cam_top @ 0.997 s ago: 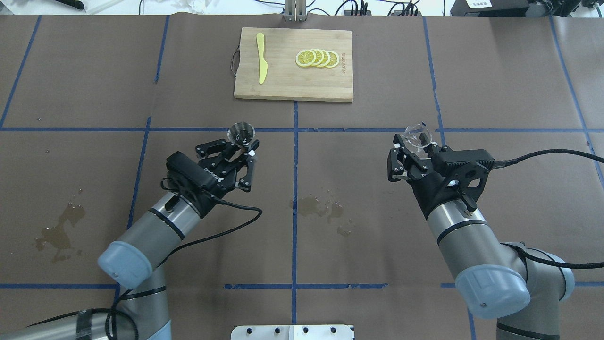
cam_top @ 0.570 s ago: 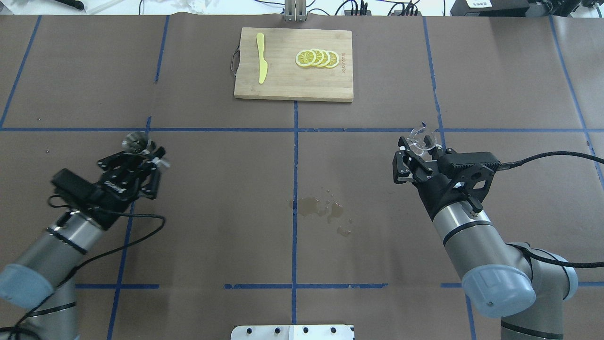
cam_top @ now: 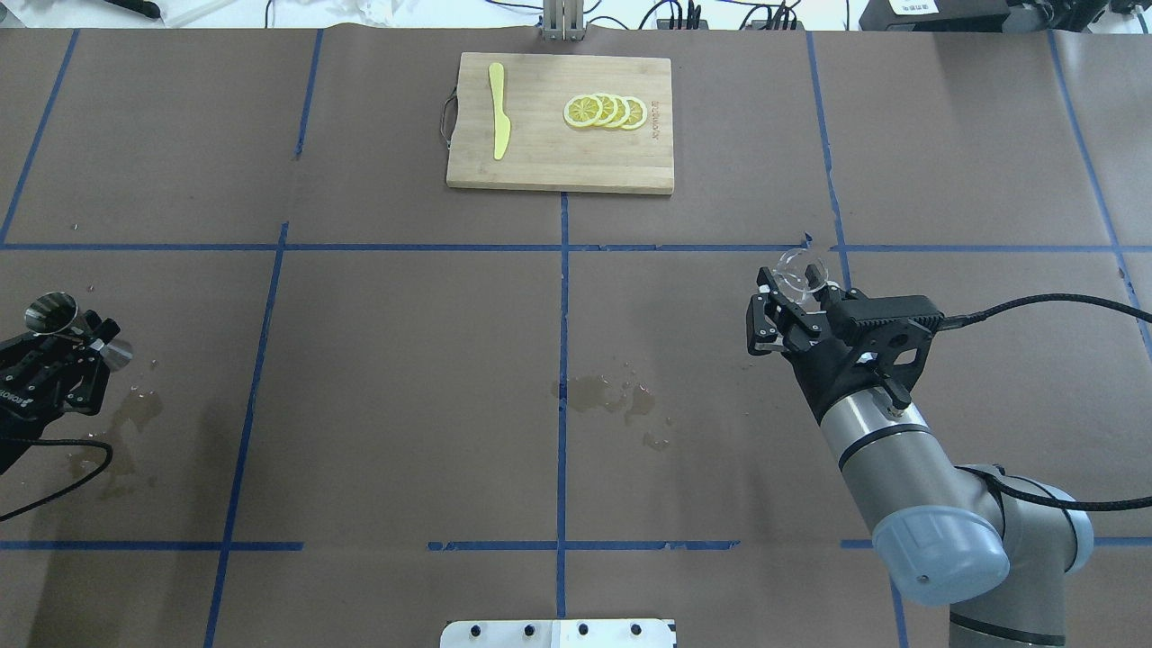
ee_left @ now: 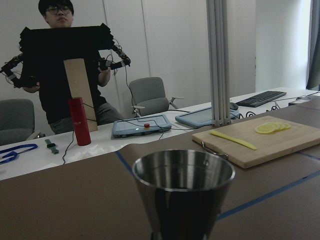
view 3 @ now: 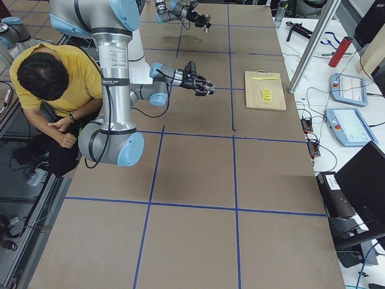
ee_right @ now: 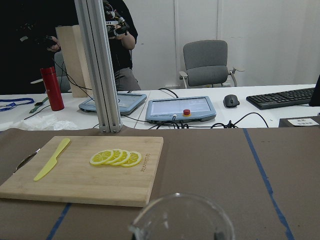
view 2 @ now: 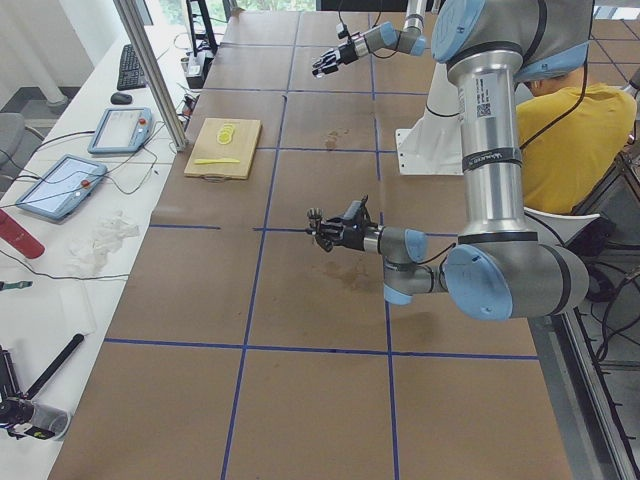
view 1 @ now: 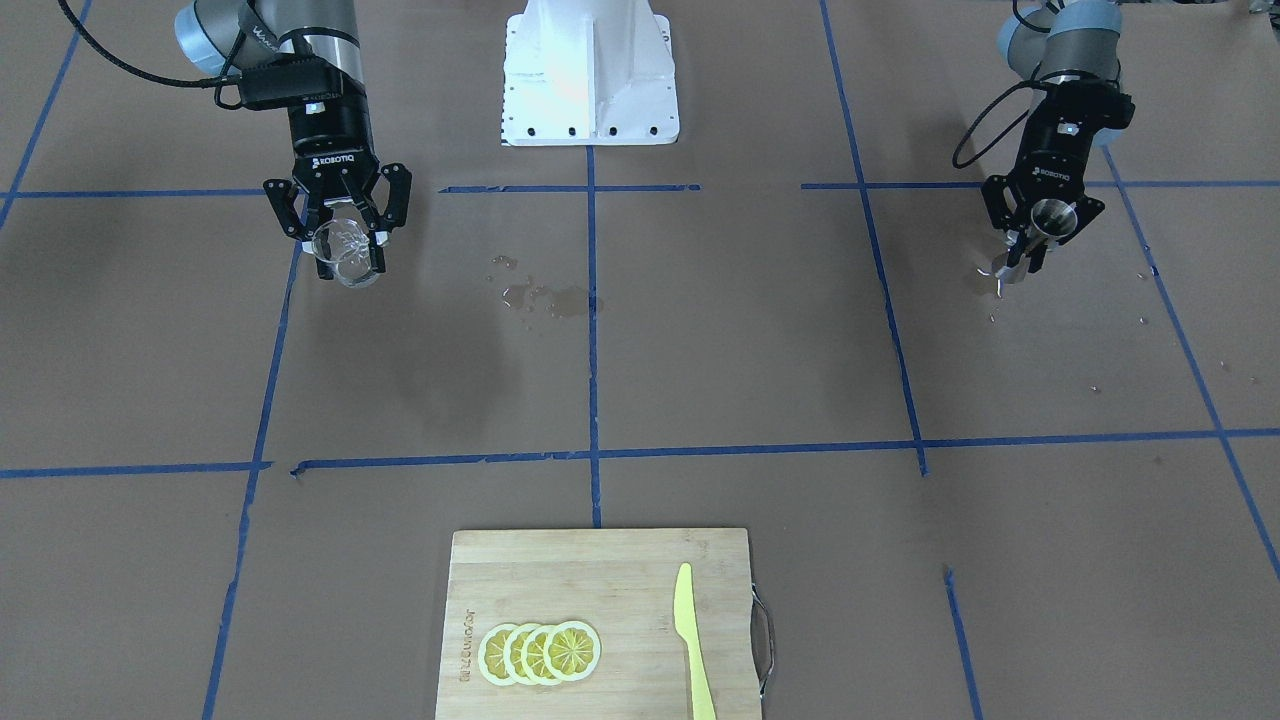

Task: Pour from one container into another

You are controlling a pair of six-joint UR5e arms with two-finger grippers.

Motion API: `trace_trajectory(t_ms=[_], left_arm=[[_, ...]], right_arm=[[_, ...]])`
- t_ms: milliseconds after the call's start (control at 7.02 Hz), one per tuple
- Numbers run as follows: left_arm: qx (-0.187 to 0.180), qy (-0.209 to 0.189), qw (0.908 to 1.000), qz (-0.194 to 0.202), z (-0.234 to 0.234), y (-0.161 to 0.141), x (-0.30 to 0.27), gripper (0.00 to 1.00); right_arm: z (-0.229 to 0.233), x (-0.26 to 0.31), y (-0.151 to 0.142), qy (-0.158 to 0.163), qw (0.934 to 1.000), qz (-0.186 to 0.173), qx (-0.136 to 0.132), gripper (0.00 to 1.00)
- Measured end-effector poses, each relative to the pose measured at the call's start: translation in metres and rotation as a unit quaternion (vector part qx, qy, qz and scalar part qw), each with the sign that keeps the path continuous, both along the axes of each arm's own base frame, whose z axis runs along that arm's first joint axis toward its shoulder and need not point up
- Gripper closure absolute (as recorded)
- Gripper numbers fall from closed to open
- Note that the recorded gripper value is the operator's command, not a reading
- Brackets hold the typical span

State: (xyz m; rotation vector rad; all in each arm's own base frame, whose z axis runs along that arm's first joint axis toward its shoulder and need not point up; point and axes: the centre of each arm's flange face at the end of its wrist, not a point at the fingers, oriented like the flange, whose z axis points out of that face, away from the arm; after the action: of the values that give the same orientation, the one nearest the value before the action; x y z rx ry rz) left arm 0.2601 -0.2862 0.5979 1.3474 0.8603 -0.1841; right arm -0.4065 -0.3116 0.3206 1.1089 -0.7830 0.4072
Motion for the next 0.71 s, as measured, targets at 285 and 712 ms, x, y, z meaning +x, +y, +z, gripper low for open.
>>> trace_trajectory(t_ms=[285, 712], left_arm=[[-0.047, 0.063, 0.9968, -0.012, 0.021, 0.006, -0.001, 1.0], [-0.053, 0.049, 0.995, -0.068, 0.044, 0.022, 0.003, 1.0]], right_arm=[[-0.001, -0.001, 0.0, -0.002, 1.0, -0.001, 0.0, 1.0], [-0.01, -0.003, -0.001, -0.011, 0.9999, -0.001, 0.002, 1.0]])
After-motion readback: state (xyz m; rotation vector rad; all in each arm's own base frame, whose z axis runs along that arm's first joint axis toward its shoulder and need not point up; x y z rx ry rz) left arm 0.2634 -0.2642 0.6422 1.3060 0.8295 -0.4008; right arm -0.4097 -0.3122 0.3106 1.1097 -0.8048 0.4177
